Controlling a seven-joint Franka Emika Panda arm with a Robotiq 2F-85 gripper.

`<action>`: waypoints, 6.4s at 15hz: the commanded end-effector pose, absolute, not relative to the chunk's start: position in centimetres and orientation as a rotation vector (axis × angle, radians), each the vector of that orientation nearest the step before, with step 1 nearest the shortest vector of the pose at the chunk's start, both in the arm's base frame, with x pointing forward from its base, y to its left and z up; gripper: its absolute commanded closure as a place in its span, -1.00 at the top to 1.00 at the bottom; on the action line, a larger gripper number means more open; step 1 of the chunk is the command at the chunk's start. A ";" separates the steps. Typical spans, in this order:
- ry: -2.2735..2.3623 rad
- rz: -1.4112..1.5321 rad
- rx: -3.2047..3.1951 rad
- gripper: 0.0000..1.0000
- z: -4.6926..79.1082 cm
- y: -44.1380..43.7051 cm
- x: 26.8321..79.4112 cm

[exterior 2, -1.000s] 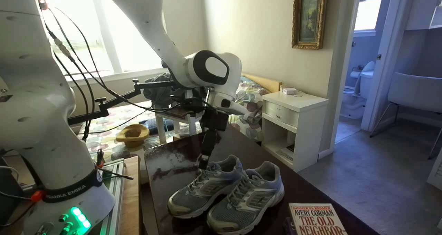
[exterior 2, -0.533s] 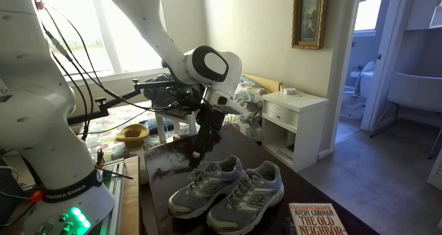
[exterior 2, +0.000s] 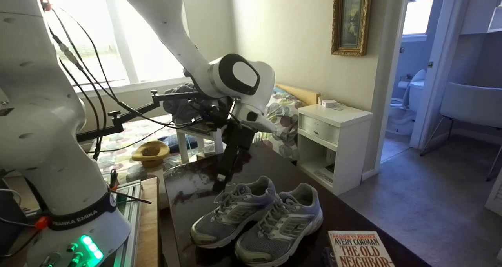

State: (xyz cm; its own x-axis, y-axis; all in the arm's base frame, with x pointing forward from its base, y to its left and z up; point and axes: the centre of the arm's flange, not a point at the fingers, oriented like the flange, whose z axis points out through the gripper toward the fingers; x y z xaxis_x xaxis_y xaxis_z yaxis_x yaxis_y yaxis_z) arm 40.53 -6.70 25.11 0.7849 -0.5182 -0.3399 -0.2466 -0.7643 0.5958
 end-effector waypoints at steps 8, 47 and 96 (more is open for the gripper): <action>-0.553 -0.656 2.438 1.00 22.9 -7.5 40.3; -0.571 -0.703 2.421 1.00 24.8 -4.4 39.6; -0.111 -0.512 2.981 1.00 37.5 -8.8 38.3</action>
State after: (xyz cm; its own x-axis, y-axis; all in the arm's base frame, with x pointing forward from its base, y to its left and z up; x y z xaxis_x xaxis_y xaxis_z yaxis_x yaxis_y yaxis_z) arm 38.89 -8.67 35.05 0.9518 -0.1114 -0.2859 -0.0728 -0.9871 0.1423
